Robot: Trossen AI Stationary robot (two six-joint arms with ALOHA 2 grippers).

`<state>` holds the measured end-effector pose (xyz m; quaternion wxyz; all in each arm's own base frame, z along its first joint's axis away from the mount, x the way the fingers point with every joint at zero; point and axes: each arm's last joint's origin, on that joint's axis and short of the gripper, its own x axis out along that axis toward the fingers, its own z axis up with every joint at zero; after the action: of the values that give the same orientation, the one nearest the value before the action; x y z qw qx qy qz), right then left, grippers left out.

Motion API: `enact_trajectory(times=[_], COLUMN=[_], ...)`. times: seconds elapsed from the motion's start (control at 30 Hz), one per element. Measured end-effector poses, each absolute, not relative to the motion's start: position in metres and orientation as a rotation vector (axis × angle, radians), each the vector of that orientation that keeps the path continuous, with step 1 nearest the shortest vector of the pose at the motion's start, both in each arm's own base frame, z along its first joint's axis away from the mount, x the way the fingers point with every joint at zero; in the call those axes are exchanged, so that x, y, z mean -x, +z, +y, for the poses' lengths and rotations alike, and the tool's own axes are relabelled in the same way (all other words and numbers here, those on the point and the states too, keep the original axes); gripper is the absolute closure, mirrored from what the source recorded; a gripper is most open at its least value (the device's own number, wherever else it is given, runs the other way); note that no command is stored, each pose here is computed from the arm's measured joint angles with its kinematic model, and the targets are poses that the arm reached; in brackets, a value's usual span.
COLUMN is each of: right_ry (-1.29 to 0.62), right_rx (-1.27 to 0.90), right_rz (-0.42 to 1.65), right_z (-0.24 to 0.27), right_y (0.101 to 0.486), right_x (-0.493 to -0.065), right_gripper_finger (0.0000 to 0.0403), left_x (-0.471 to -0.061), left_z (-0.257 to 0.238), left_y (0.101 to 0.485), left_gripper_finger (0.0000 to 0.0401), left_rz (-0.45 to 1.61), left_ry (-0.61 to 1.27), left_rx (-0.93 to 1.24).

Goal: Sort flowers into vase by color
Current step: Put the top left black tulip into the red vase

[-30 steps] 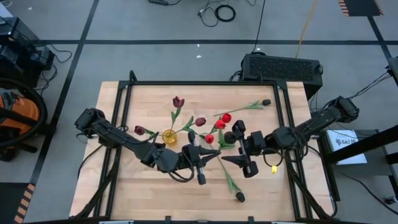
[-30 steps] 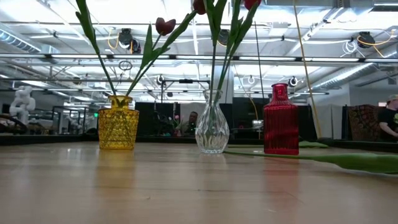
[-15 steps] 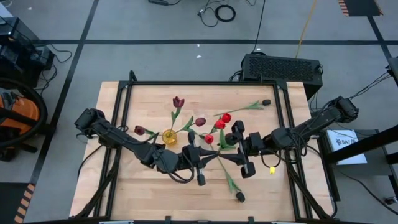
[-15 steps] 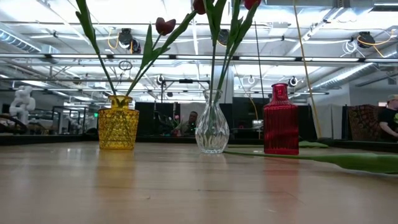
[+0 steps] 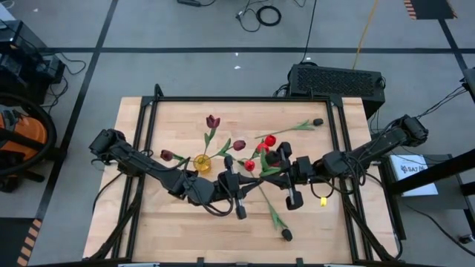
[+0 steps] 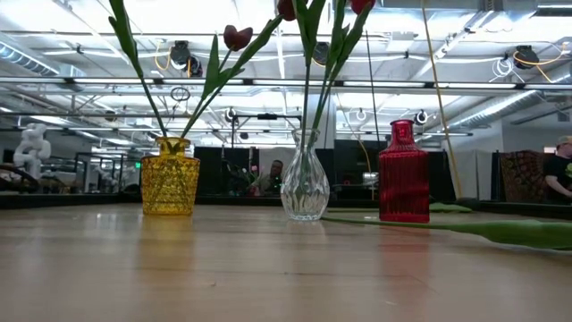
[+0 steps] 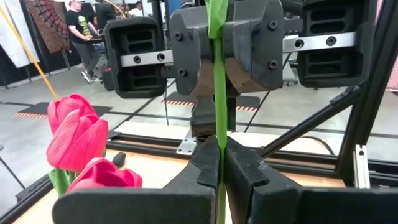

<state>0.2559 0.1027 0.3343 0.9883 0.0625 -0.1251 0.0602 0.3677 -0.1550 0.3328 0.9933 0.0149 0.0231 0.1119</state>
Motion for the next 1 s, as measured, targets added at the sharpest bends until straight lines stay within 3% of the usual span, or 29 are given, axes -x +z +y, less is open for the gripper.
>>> enact_trajectory(times=[0.17, 0.57, 0.8, 1.0], right_ry=[0.118, 0.122, 0.115, -0.023], right_rx=[-0.111, -0.116, -0.097, -0.049], right_rz=[-0.249, -0.217, -0.086, 0.032], right_z=[0.103, 0.094, 0.084, 0.075], right_y=[0.334, 0.348, 0.35, 0.343], right_x=[-0.256, -0.235, -0.212, -0.201], right_gripper_finger=[0.0394, 0.0401, 0.0402, 0.0402], left_x=[-0.367, -0.353, -0.323, -0.289], left_z=[-0.156, -0.179, -0.19, -0.202], left_y=[0.333, 0.334, 0.347, 0.365], left_gripper_finger=[0.037, 0.022, 0.0207, 0.0207], left_rz=[0.045, 0.067, 0.147, 0.165], left_ry=[0.225, 0.158, 0.092, 0.011], left_rx=[-0.01, -0.034, -0.087, -0.109])
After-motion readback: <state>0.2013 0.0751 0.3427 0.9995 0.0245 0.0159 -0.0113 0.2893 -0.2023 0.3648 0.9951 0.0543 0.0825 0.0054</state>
